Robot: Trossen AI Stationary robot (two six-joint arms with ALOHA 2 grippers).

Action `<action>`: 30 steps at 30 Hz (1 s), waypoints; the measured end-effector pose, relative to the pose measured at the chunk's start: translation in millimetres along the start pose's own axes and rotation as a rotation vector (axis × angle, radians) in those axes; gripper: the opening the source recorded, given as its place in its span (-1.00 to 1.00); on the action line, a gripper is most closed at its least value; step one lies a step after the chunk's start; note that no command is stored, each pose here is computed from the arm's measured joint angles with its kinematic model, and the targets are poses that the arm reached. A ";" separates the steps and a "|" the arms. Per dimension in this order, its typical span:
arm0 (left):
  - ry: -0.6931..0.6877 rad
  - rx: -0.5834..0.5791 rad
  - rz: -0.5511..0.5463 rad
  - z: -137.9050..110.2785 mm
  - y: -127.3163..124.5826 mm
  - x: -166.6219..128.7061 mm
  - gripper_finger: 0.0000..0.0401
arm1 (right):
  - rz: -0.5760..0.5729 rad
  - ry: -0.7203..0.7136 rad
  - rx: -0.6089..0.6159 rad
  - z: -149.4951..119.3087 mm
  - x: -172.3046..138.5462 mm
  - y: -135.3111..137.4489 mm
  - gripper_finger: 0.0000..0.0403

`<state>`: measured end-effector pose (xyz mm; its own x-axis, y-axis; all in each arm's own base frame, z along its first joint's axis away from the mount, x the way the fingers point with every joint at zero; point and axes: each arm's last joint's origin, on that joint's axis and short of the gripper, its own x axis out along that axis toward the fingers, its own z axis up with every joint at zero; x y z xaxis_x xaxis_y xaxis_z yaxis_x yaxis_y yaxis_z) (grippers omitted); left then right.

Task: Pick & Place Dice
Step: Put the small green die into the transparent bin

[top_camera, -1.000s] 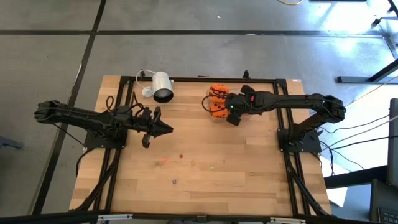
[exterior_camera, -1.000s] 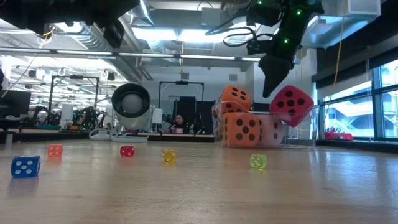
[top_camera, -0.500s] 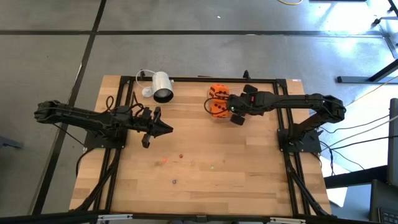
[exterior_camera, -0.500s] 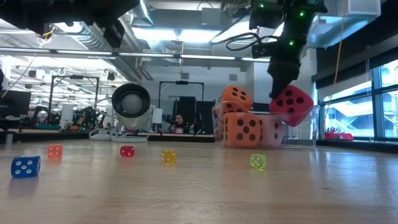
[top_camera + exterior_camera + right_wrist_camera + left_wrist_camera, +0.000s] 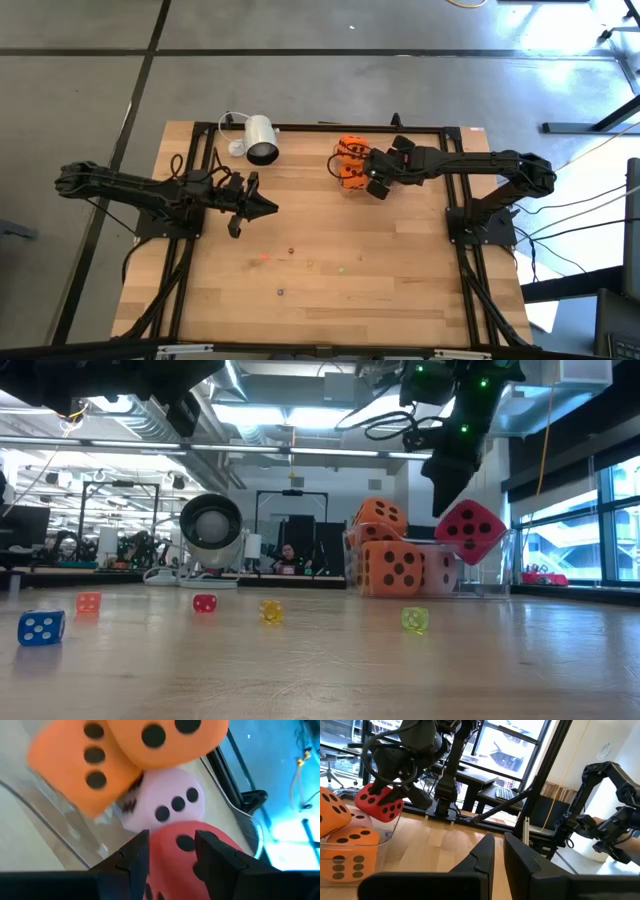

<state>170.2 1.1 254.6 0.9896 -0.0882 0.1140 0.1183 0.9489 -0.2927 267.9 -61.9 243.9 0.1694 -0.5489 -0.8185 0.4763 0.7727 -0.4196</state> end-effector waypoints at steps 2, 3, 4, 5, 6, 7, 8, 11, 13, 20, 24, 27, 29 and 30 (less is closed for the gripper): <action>0.000 0.000 0.000 0.0 0.0 0.0 -0.83 | 0.027 -0.031 0.042 3.7 -0.1 1.3 -0.22; 0.000 0.000 0.000 0.0 0.0 0.0 -0.83 | 0.053 -0.055 0.064 6.5 -0.5 2.7 -0.22; 0.000 0.000 0.000 0.0 0.0 0.0 -0.83 | 0.084 -0.083 0.083 9.8 -1.1 4.4 -0.22; 0.000 0.000 -0.001 0.0 0.0 0.0 -0.83 | 0.120 -0.114 0.097 13.3 -1.9 6.3 -0.22; 0.002 0.000 -0.005 -0.1 -0.2 0.0 -0.83 | 0.161 -0.150 0.109 17.3 -3.3 8.7 -0.22; 0.004 0.000 -0.012 -0.1 -0.3 0.0 -0.83 | 0.210 -0.190 0.113 21.5 -5.2 11.5 -0.22; 0.006 0.001 -0.019 -0.1 -0.6 0.0 -0.83 | 0.261 -0.230 0.114 25.5 -7.4 14.5 -0.22; 0.011 0.000 -0.033 -0.3 -1.0 0.0 -0.83 | 0.444 -0.356 0.108 37.2 -17.3 25.3 -0.22; 0.011 0.000 -0.034 -0.3 -1.0 0.0 -0.83 | 0.567 -0.437 0.095 43.4 -25.5 32.5 -0.22; 0.011 0.001 -0.034 -0.3 -1.0 0.0 -0.83 | 0.915 -0.597 -0.013 47.9 -56.5 61.7 -0.22; 0.005 0.002 -0.036 0.2 -1.2 0.0 -0.83 | 1.011 -0.663 -0.090 39.5 -80.6 87.4 -0.22; -0.002 0.003 -0.038 0.9 -1.4 0.0 -0.83 | 1.037 -0.685 -0.146 28.5 -96.5 105.8 -0.22; -0.002 0.003 -0.038 0.9 -1.4 0.0 -0.83 | 1.047 -0.686 -0.180 19.1 -105.7 117.6 -0.22; -0.002 0.003 -0.038 1.0 -1.4 -0.1 -0.83 | 1.048 -0.688 -0.197 13.6 -110.5 124.0 -0.22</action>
<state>169.9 0.1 255.9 0.9841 -0.1239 0.1273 0.1559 0.9457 -0.2852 319.9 90.2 287.7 0.8257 0.3467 -0.4451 -0.2832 0.9370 0.2044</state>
